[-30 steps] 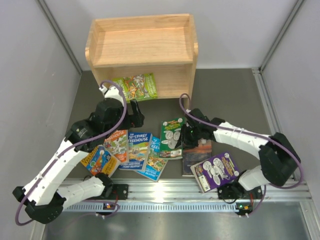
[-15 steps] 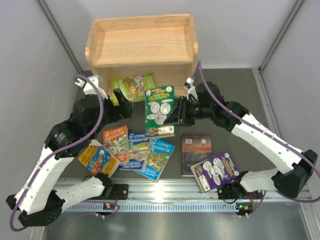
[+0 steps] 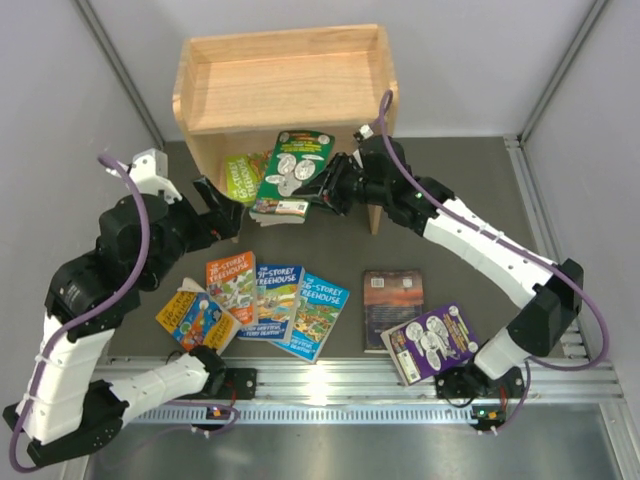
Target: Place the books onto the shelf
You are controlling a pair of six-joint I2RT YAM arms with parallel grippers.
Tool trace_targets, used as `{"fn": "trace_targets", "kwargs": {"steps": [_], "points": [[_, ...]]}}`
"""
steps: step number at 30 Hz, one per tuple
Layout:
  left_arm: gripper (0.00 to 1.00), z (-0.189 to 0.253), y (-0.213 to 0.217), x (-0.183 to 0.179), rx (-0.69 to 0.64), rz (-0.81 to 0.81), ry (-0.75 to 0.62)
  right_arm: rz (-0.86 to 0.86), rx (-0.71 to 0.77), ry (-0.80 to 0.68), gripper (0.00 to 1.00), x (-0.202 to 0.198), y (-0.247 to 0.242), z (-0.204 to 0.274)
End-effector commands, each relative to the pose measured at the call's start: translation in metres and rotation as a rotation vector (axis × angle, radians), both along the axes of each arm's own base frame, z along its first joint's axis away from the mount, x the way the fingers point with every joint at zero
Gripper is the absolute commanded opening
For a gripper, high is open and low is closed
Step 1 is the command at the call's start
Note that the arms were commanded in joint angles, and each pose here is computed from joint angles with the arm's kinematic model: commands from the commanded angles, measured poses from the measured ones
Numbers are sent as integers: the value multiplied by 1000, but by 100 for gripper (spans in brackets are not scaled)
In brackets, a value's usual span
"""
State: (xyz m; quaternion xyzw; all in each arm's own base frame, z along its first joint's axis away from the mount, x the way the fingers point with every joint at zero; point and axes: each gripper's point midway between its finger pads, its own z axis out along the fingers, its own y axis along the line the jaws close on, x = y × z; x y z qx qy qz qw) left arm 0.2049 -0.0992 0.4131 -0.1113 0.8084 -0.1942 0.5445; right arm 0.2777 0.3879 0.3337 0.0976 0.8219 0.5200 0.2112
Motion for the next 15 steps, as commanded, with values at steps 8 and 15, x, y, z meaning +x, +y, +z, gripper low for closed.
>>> {"fn": "trace_targets", "kwargs": {"steps": [8,15], "points": [[99,15,5,-27,-42,-90,-52,-448,439,-239,0,56,-1,135],[99,20,13,-42,-45,-103,-27,-654,410,-201,0,71,31,110]]}}
